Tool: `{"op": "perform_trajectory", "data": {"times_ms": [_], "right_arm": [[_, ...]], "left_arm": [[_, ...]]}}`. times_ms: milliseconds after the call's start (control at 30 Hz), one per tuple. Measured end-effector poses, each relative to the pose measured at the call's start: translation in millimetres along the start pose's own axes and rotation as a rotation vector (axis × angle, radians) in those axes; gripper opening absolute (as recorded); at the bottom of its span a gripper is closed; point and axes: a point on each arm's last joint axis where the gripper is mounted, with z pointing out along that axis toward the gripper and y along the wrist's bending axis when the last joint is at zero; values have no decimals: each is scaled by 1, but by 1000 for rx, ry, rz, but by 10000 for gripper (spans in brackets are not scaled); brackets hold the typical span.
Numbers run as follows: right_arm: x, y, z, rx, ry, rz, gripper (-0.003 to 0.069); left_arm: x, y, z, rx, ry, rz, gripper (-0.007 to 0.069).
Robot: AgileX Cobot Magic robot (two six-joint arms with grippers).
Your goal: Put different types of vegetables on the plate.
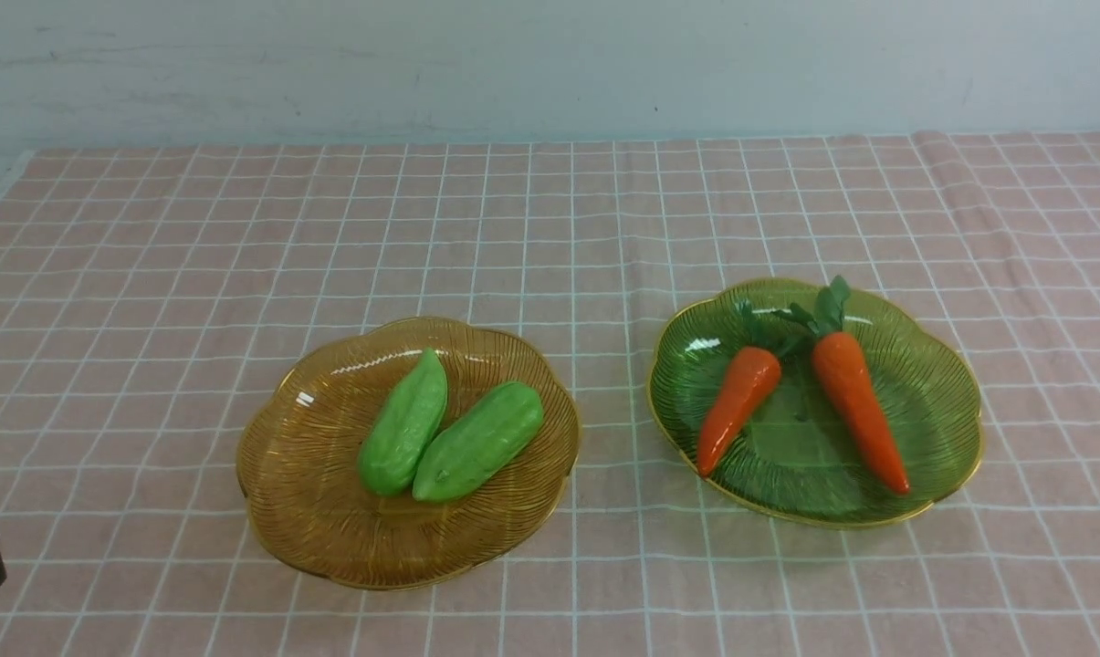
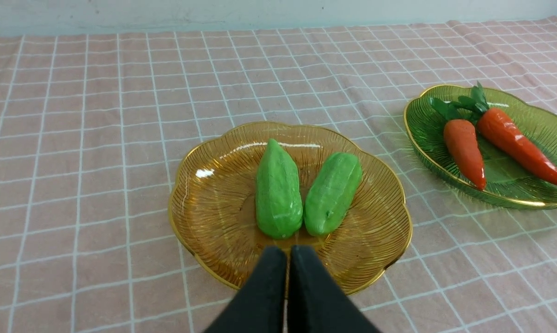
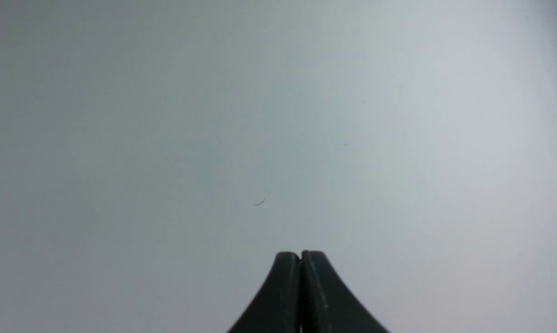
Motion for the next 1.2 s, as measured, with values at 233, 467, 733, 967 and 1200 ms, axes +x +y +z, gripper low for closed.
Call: {"op": "perform_trajectory", "data": {"times_ms": [233,467,733,967,1200], "right_arm": [[0,0,0,0,0,0,-15],[0,0,0,0,0,0,-15],[0,0,0,0,0,0,-15],[0,0,0,0,0,0,-15],[0,0,0,0,0,0,-15]], "left_arm": [[50,3,17,-62,-137,109,-3],[117,23,43,-271,-51,148,-3],[119,24,43,-275,-38,150,-3],[119,24,43,-275,-38,150,-3],[119,24,43,-275,-38,150,-3]]}}
